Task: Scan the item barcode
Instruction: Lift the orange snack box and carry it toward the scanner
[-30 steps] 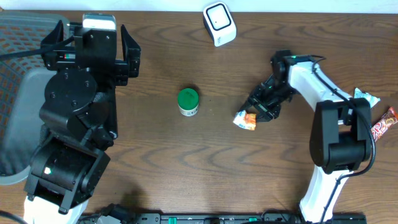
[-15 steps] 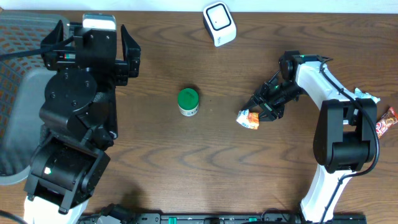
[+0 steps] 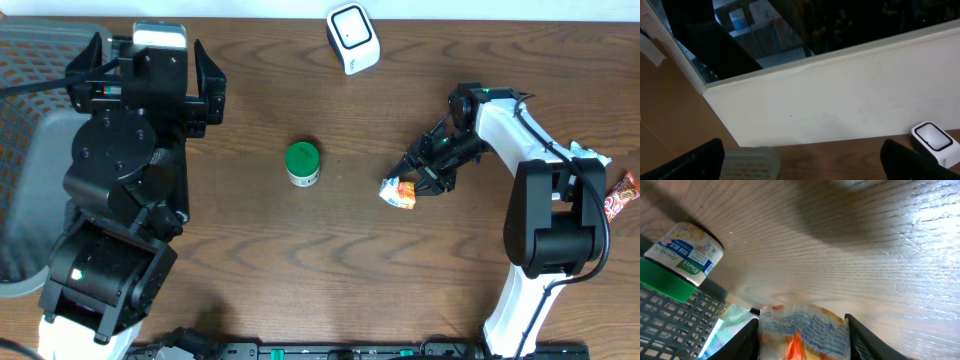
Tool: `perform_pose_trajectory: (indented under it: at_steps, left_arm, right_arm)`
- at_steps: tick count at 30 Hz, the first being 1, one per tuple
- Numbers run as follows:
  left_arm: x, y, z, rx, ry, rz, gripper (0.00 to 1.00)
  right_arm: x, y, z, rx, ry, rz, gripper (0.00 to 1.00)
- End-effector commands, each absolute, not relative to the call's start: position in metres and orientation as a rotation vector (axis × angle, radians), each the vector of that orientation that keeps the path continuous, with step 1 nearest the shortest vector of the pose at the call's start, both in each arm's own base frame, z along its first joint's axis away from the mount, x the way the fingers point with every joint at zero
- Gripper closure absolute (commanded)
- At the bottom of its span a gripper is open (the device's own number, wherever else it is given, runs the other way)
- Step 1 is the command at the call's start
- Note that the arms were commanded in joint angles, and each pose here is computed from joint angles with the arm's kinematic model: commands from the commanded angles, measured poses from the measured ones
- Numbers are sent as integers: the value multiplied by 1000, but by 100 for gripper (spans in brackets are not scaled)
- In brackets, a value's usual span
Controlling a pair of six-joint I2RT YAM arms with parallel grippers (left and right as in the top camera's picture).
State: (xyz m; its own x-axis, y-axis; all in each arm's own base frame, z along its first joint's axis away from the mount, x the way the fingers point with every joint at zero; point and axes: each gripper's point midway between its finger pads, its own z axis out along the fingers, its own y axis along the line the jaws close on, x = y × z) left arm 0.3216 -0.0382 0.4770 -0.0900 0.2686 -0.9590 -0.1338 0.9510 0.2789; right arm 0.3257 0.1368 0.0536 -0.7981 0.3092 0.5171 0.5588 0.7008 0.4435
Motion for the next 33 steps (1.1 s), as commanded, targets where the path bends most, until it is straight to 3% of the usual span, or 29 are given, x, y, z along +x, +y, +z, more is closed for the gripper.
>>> perform_pose_trajectory:
  at_steps: [1,19,23,27,33]
  left_arm:
    - [318,-34,486,93,1608,344,0]
    - [318,-34,486,93,1608,344,0]
    - [318,-34,486,93,1608,344,0]
    - [318,-34,486,93,1608,344,0]
    - [318,-34,486,93,1608,344,0]
  right_arm:
    - [329,138,68,-646,-2525,-902,54]
    - [311,147,71,-529,-2509,-879,55]
    - [328,148,67,-434,-2609,-947,51]
    - [342,154,69,-378,-2674,-1007,60]
    - [356,159,99,-298,-2788,-1083,56]
